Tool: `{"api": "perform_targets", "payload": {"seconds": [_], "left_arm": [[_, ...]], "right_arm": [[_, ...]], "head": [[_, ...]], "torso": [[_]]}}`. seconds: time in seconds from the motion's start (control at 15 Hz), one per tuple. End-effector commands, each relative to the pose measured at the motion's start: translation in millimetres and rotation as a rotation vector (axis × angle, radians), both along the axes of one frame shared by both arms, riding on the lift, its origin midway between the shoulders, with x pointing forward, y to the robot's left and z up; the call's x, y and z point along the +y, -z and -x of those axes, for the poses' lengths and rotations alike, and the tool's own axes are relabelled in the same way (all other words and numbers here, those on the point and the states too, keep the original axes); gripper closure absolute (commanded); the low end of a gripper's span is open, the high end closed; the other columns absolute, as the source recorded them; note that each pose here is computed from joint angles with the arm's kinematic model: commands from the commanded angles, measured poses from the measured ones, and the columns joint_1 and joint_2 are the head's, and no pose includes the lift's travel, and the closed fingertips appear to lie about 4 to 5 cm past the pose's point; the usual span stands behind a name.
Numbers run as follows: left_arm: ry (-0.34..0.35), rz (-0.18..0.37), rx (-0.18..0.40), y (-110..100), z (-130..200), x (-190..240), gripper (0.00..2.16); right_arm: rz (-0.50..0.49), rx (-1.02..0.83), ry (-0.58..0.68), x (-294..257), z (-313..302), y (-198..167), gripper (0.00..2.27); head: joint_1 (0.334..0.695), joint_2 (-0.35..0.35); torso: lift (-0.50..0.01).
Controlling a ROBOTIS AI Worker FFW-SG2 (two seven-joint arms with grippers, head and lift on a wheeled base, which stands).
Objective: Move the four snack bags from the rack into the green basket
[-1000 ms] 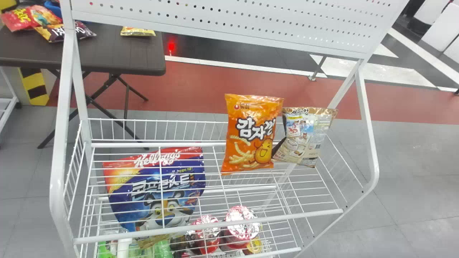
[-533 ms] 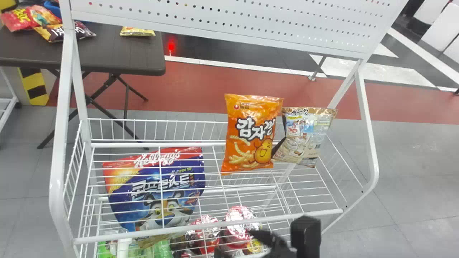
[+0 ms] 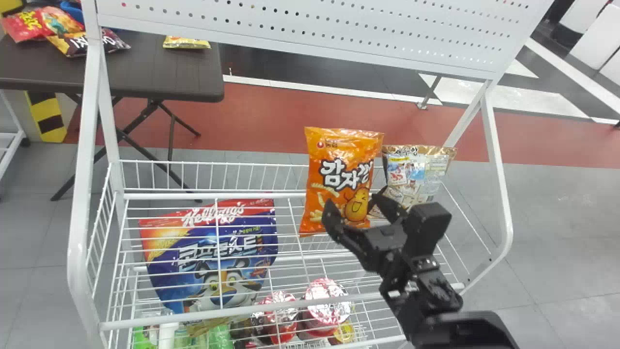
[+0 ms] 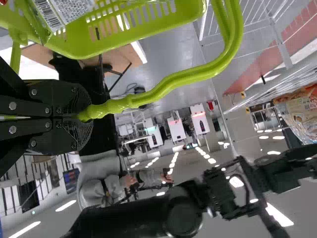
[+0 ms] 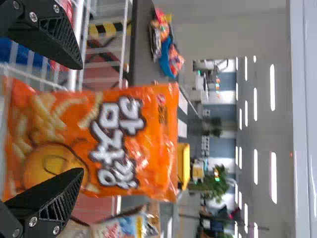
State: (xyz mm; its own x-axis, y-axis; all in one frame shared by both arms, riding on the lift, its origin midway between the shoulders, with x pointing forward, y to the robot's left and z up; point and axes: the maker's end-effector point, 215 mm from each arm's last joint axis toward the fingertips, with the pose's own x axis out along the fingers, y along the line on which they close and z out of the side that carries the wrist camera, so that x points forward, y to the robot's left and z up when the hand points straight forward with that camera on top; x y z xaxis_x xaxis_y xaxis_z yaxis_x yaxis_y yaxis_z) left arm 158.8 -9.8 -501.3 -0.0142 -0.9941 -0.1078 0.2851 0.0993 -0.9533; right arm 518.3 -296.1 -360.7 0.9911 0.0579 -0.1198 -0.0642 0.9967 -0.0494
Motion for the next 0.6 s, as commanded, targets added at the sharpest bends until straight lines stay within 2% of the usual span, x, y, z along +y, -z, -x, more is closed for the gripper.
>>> {"api": "perform_targets", "payload": {"seconds": [0.0, 0.2, 0.27, 0.33, 0.4, 0.47, 0.53], "left_arm": [[-0.006, 0.0, 0.002, 0.3, -0.7, 3.3, 1.79], [-0.003, -0.003, 0.003, 0.7, -0.6, 3.1, 1.79], [-0.003, -0.001, 0.005, 0.1, -0.8, 1.5, 1.79], [0.001, -0.001, 0.005, -0.4, -0.7, 0.6, 1.79], [0.001, -0.003, 0.004, -0.1, -0.6, 0.7, 1.79], [0.001, -0.003, 0.007, 0.0, -0.3, 0.3, 1.79], [0.001, -0.005, 0.007, 0.3, -0.4, 0.3, 1.79]], "right_arm": [[0.011, -0.014, 0.028, -16.7, -27.9, 2.5, 0.08], [0.008, 0.016, -0.03, -15.4, -52.1, 9.9, 0.09], [0.004, 0.03, -0.039, -14.0, -55.8, 14.2, 0.15], [-0.005, 0.044, -0.061, -10.1, -57.0, 19.1, 0.37], [-0.011, 0.069, -0.086, -5.2, -57.3, 25.5, 1.03], [-0.019, 0.089, -0.086, -5.0, -56.1, 31.5, 1.88], [-0.025, 0.094, -0.098, -2.2, -55.5, 32.3, 2.07]], "head": [[0.695, -0.35], [0.695, -0.35], [0.695, -0.35], [0.695, -0.35], [0.695, -0.35], [0.695, -0.35], [0.695, -0.35]], "torso": [[0.0], [0.0], [0.0], [0.0], [0.0], [0.0], [0.0]]}}
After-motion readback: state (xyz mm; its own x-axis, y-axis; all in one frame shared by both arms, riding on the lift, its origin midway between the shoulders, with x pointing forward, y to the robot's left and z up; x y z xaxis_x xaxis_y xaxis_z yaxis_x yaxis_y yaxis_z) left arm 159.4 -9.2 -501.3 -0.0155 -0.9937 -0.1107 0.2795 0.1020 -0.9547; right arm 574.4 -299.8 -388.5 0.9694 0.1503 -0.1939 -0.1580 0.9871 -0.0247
